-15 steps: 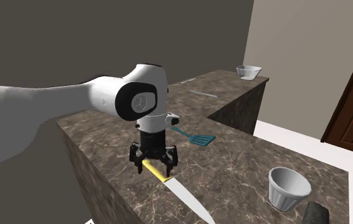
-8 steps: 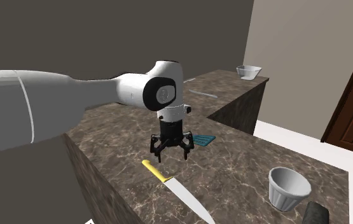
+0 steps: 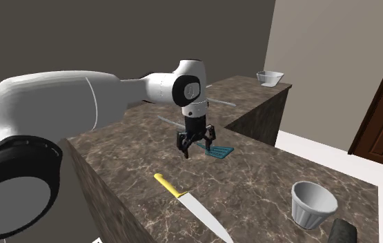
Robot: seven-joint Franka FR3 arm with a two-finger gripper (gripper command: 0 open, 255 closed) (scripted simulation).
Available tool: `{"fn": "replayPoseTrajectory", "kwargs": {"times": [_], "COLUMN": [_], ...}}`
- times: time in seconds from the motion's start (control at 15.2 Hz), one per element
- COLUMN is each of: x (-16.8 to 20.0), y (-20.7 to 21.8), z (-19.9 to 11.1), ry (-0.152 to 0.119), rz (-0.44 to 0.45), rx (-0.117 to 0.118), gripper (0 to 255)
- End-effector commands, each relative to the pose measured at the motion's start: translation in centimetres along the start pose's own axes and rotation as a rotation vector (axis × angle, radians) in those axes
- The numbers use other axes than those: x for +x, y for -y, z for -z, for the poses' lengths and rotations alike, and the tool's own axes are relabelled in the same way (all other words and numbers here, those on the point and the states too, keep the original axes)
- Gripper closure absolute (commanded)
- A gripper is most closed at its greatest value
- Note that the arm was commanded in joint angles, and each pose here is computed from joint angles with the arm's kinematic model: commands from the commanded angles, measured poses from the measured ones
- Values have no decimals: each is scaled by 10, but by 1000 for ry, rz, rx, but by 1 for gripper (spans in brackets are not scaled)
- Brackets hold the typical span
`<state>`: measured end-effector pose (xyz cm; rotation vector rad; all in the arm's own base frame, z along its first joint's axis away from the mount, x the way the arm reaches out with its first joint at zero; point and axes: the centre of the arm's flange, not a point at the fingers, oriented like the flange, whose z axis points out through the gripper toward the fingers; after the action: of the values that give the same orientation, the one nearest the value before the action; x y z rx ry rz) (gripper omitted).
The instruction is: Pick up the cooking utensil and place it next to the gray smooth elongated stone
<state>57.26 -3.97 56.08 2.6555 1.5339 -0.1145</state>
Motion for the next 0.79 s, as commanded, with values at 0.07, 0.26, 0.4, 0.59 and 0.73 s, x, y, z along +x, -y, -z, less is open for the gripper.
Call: {"fn": "replayPoseTrajectory", "kwargs": {"times": [0.07, 0.26, 0.4, 0.59, 0.73], "x": [29, 61, 83, 91, 91], "y": [-22, -38, -47, -50, -50], "z": [8, 14, 18, 9, -1], "ry": [-12, -24, -31, -33, -33], "rz": [124, 244, 324, 349, 349], "rx": [-20, -38, -51, -55, -55], "gripper": [0, 0, 0, 0, 0]}}
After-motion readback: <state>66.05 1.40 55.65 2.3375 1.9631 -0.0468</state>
